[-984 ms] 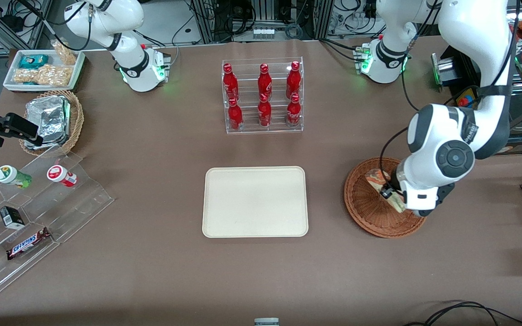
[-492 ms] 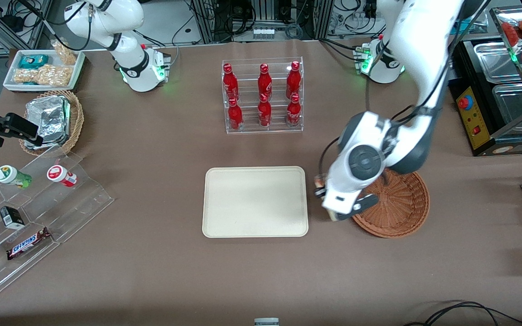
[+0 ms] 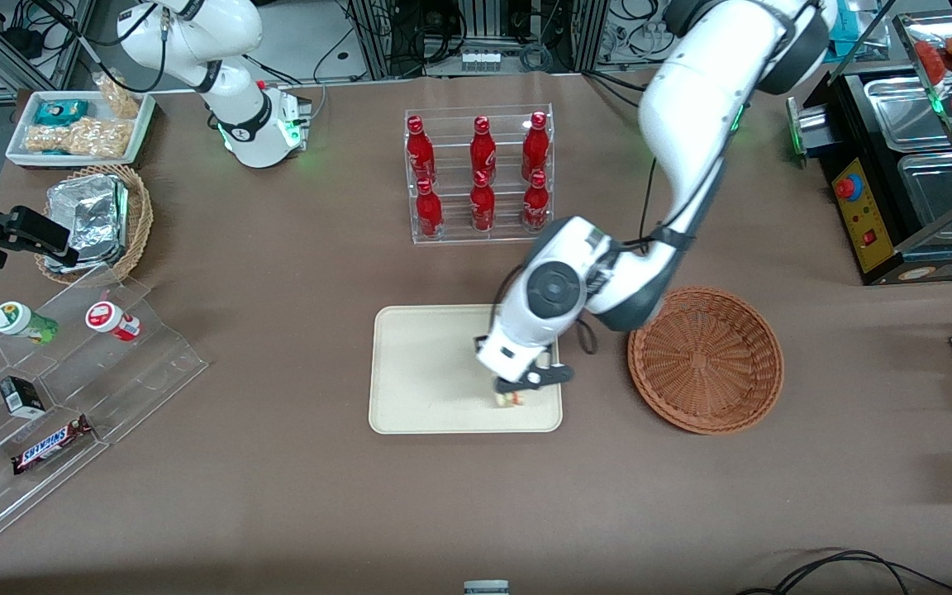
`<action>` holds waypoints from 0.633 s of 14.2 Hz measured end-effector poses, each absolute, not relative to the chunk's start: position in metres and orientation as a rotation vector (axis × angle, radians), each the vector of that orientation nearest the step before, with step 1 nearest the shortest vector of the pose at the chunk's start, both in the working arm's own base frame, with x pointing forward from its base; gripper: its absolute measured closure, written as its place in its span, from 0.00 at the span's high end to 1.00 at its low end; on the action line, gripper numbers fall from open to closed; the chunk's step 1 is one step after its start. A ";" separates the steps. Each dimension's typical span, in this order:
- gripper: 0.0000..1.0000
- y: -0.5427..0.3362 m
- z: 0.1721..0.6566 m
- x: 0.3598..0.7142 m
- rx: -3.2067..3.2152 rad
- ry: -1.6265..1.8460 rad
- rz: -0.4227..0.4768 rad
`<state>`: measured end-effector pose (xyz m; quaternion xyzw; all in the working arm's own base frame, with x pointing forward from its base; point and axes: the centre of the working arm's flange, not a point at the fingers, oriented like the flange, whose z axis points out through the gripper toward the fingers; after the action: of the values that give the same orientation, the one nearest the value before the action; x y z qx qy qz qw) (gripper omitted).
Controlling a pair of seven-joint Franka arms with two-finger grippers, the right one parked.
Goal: Place sandwich from basket to tray
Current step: 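Carry the sandwich over the cream tray and lower it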
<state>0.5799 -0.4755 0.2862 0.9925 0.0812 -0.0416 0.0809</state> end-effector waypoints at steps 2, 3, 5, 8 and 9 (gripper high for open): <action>0.13 -0.497 0.278 0.570 2.957 0.200 -0.107; 0.13 -0.504 0.277 0.568 2.953 0.186 -0.100; 0.12 -0.513 0.274 0.566 2.954 0.159 -0.086; 0.12 -0.517 0.265 0.566 2.987 0.111 -0.038; 0.12 -0.516 0.262 0.567 2.988 0.109 -0.035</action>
<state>0.5667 -0.5165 0.2625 0.9964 0.0365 -0.0117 0.0755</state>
